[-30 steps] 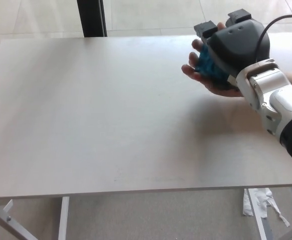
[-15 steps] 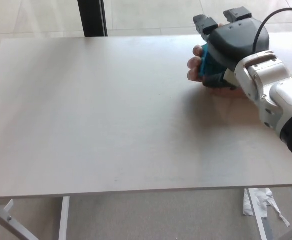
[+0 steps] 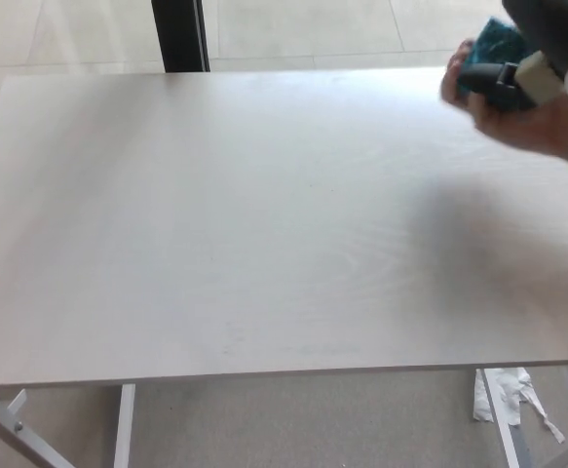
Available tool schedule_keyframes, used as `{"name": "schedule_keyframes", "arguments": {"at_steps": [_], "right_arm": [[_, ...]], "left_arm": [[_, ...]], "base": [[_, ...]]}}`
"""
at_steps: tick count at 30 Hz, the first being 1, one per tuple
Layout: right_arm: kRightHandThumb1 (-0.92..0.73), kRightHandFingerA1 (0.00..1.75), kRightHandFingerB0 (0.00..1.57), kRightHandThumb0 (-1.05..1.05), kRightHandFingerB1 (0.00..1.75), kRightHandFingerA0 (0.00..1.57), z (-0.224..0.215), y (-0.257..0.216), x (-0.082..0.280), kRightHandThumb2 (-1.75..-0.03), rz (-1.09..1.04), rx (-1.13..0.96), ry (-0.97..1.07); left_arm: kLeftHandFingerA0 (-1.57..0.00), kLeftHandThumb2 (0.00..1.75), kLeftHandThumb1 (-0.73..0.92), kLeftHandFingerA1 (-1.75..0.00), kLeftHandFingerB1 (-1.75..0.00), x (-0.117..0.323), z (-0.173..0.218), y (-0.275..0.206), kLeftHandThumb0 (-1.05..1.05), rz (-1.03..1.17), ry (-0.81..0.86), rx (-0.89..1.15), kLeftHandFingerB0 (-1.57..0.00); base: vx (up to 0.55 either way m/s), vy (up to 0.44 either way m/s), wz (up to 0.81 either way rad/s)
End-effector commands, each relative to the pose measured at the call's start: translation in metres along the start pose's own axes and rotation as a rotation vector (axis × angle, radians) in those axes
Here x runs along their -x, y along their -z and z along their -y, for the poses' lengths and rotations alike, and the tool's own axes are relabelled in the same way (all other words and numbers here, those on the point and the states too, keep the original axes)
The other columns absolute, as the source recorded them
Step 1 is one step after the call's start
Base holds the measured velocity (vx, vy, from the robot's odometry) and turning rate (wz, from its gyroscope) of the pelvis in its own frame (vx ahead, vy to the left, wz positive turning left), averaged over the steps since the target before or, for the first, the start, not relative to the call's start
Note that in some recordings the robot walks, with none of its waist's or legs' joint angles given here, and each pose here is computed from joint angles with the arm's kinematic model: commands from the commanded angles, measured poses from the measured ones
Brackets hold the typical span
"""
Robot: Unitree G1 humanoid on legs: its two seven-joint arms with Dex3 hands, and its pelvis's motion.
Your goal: The robot uses its right hand to pick up a cube kept in the middle of the desk infront of it and hands it to a person
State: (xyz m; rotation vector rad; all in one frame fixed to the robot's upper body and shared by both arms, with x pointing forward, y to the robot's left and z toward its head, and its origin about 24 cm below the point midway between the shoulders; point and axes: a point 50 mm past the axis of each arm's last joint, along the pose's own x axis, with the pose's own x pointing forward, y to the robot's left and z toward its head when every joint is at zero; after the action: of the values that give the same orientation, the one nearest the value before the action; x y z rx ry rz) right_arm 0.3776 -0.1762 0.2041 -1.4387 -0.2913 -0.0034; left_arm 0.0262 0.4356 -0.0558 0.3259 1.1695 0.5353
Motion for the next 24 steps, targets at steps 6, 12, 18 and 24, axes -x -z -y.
{"name": "schedule_keyframes", "arguments": {"at_steps": [6,12,18,24], "right_arm": [[-0.57,0.38,0.27,-0.58,0.31,0.29,0.116,0.088,0.206,-0.57,-0.044,-0.441,0.326],[-0.42,0.52,0.45,-0.54,0.47,0.55,0.129,0.11,0.303,-0.76,-0.29,-0.374,0.574],[-0.55,0.59,0.64,-0.54,0.39,0.83,0.111,0.146,0.399,-0.57,-0.54,-0.316,0.899],[-0.63,0.65,0.6,-0.5,0.41,0.77,0.088,0.176,0.439,-0.59,-0.787,-0.302,1.085]], "left_arm": [[-0.46,0.62,0.74,-0.52,-0.39,0.005,-0.017,0.007,-0.75,-0.016,-0.04,0.009,-0.43],[-0.45,0.62,0.74,-0.54,-0.39,0.007,-0.021,0.007,-0.78,-0.015,-0.054,0.005,-0.44],[-0.46,0.63,0.74,-0.54,-0.39,0.007,-0.021,0.007,-0.77,-0.02,-0.058,-0.023,-0.47],[-0.43,0.63,0.74,-0.51,-0.38,0.005,-0.016,0.006,-0.76,-0.015,-0.046,-0.002,-0.44]], "base": [[0.0,0.0,0.0],[0.0,0.0,0.0],[0.0,0.0,0.0],[0.0,0.0,0.0]]}}
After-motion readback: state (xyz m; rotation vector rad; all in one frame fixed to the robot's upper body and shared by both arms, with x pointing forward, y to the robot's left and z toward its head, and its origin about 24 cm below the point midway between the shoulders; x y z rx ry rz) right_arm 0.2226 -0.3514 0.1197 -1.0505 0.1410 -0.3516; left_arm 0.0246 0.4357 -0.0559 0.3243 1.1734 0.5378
